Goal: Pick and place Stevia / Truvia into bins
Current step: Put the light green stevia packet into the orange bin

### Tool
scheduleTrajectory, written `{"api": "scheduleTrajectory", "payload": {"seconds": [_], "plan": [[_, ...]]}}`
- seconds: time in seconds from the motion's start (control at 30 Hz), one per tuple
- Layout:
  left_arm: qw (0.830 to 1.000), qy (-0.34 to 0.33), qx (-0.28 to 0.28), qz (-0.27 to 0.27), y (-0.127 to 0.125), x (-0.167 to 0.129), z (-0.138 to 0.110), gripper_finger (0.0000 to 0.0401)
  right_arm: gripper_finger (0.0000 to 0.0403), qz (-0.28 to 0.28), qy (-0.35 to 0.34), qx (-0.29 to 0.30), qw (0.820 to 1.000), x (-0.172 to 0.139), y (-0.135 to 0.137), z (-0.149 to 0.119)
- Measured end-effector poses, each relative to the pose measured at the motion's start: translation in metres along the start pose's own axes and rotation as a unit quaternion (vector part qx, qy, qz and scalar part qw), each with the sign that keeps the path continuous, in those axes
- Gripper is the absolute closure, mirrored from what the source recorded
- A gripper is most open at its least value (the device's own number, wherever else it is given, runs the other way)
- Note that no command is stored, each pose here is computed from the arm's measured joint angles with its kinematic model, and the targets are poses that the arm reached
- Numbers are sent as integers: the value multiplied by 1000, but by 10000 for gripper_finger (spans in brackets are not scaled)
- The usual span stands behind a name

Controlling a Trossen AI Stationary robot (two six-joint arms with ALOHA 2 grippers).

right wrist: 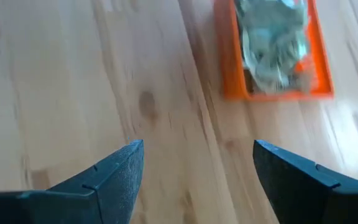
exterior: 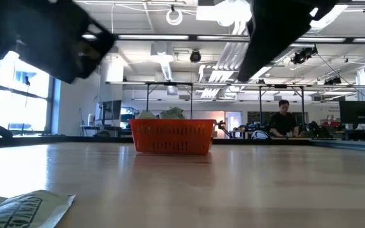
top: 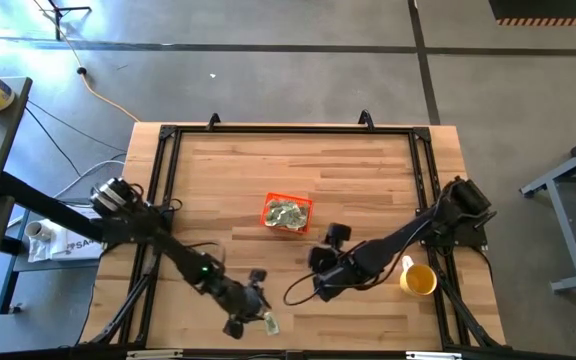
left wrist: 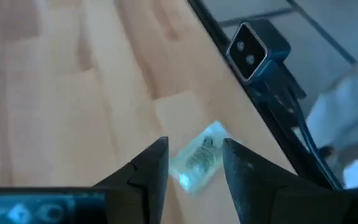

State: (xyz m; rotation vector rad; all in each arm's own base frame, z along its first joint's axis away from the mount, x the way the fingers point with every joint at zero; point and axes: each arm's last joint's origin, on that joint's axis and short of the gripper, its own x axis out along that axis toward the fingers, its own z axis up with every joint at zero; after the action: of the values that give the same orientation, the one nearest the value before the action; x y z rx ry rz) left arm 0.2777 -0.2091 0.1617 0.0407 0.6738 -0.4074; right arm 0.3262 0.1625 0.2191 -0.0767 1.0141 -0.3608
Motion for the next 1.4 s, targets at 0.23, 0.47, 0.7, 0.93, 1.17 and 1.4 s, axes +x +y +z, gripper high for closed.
{"api": "scheduleTrajectory", "payload": {"seconds": [0.23, 0.47, 0.7, 0.93, 1.17, 1.4], "plan": [[997, 27, 54, -53, 10, 25, 6, 192, 111, -1, 4, 10, 1000, -7, 8, -9], [992, 59, 91, -62, 10, 41, -10, 195, 111, -19, 0, 29, 999, -9, 9, -13], [992, 77, 96, -16, 17, 56, -22, 254, 111, -31, 2, 33, 999, -9, 6, -13], [992, 111, 52, -8, 36, 56, -24, 366, 111, -58, 25, 55, 997, -11, 3, -21], [993, 94, 2, 72, 62, 20, 6, 362, 111, -106, 33, 97, 989, -29, 4, -41], [974, 75, 16, 214, 104, -43, 64, 369, 111, -116, 28, 141, 983, -45, 8, -55]]}}
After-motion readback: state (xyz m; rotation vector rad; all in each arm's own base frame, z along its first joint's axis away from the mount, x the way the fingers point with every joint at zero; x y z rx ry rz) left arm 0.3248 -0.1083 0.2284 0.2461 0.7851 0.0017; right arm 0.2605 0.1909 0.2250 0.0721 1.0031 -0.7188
